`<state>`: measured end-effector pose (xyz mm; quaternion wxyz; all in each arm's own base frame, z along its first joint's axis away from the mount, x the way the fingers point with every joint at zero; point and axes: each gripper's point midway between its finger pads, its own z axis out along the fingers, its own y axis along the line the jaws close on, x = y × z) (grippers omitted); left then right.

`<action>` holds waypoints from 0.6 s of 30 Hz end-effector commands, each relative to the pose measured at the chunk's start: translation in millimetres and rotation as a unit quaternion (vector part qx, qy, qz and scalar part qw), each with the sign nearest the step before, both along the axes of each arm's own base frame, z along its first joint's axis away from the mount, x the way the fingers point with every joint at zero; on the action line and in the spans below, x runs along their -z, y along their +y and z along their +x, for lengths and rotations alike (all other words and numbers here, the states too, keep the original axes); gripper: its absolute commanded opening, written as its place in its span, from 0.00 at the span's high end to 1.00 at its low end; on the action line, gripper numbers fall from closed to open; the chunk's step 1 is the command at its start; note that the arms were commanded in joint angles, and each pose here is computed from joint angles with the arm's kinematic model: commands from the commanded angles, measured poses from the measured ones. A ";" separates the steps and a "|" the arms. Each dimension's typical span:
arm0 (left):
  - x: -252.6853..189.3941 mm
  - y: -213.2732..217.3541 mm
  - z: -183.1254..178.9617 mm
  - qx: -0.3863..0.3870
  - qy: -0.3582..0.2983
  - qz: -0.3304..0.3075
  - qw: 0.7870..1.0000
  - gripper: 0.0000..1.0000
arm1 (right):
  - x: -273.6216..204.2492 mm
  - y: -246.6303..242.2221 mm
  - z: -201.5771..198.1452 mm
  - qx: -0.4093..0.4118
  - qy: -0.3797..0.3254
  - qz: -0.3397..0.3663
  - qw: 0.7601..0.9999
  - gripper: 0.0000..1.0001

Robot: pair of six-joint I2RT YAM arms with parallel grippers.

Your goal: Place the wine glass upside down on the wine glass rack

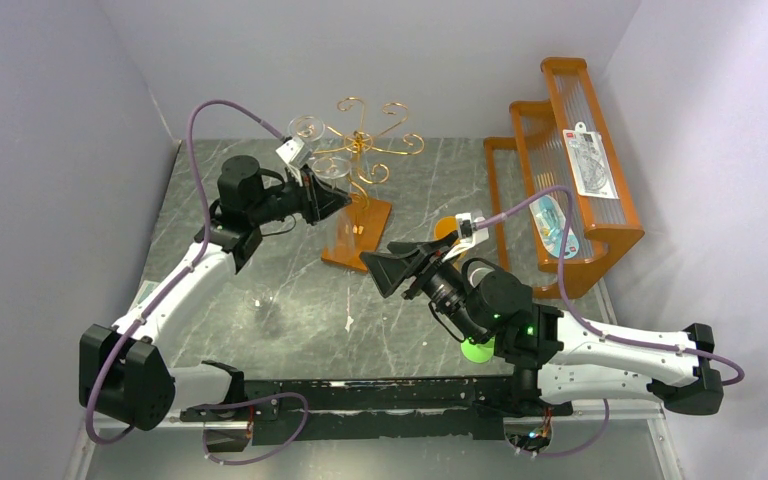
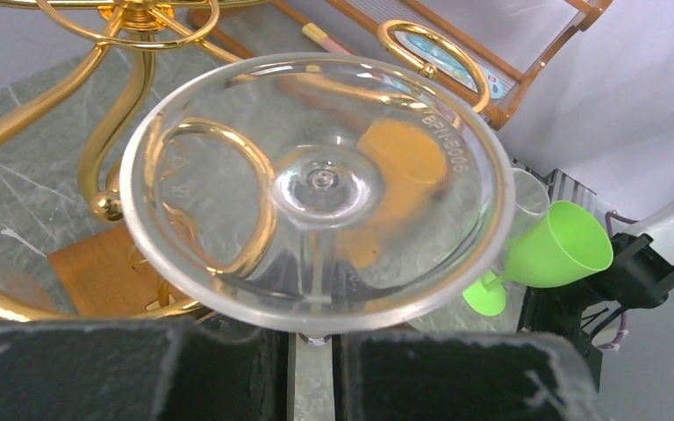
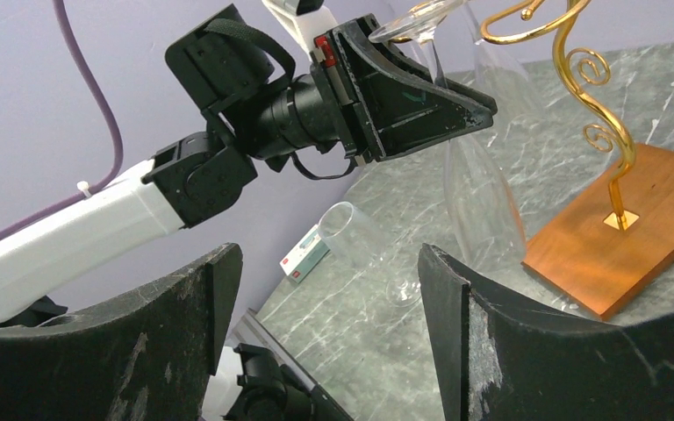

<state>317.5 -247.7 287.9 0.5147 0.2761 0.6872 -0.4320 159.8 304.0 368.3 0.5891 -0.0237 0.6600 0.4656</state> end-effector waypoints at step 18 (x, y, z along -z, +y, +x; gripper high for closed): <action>-4.4 0.9 -11.0 0.019 -0.104 -0.010 0.994 0.95 | -37.5 30.2 36.8 0.017 0.080 -0.011 0.997 0.29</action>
